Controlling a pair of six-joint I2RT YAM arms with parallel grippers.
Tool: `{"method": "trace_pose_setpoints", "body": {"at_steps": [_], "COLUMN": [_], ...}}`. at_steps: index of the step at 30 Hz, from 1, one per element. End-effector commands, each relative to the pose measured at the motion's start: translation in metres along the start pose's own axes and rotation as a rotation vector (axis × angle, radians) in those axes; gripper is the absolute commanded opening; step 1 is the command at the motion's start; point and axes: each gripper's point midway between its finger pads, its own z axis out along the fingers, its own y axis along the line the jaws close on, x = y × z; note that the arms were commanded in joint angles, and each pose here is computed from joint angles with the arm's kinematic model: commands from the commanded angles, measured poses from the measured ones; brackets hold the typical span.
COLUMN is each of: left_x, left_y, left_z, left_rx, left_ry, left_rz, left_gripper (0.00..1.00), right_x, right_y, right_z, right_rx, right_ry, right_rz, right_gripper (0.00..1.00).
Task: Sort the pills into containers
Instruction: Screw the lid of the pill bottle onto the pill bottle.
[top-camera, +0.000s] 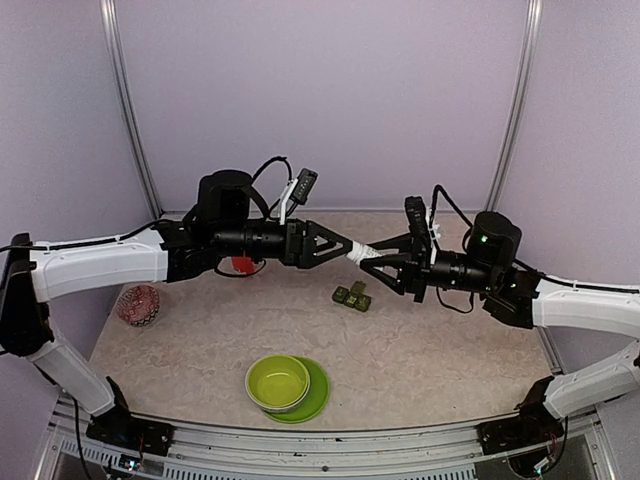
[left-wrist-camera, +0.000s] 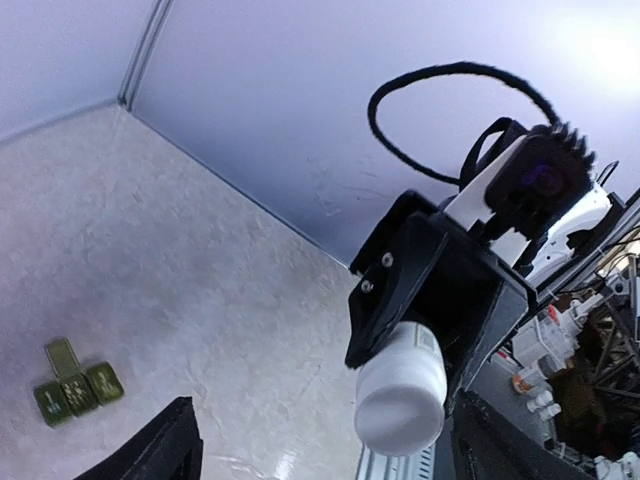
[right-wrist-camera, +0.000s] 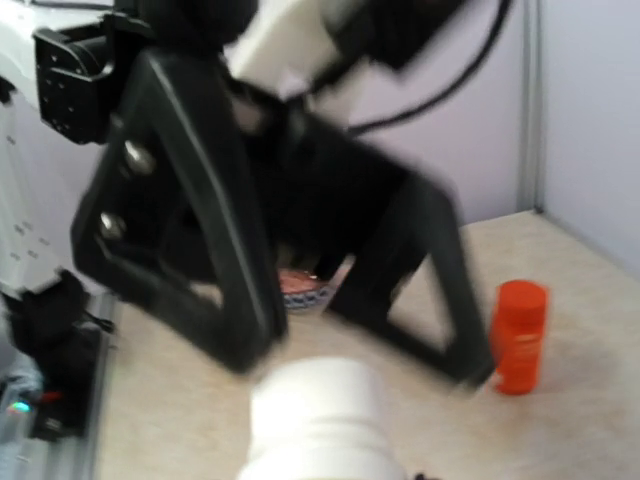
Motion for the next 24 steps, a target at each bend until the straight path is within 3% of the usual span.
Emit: {"method": "trace_pose_setpoints", "body": {"at_steps": [1,15,19,24], "left_x": [0.006,0.013,0.014,0.015], "left_y": [-0.009,-0.022,-0.023,-0.024], "left_z": [0.002,0.014,0.015,0.017], "left_rx": [0.072,0.178,0.181,0.179], "left_ry": [0.065,0.122,0.128,0.132], "left_rz": [-0.141,-0.180,-0.176,-0.168], "left_gripper": [0.80,0.54,0.44,0.24], "right_x": [-0.008,0.002,0.003,0.007], "right_y": [-0.003,-0.004,-0.007,-0.009], "right_z": [-0.005,0.006,0.007,0.010], "right_rx": [0.068,0.090,0.106,0.108], "right_ry": [0.031,0.097,0.105,0.121], "right_rz": [-0.186,-0.276,-0.273,-0.268], "right_gripper": [0.16,0.16,0.16,0.16]}}
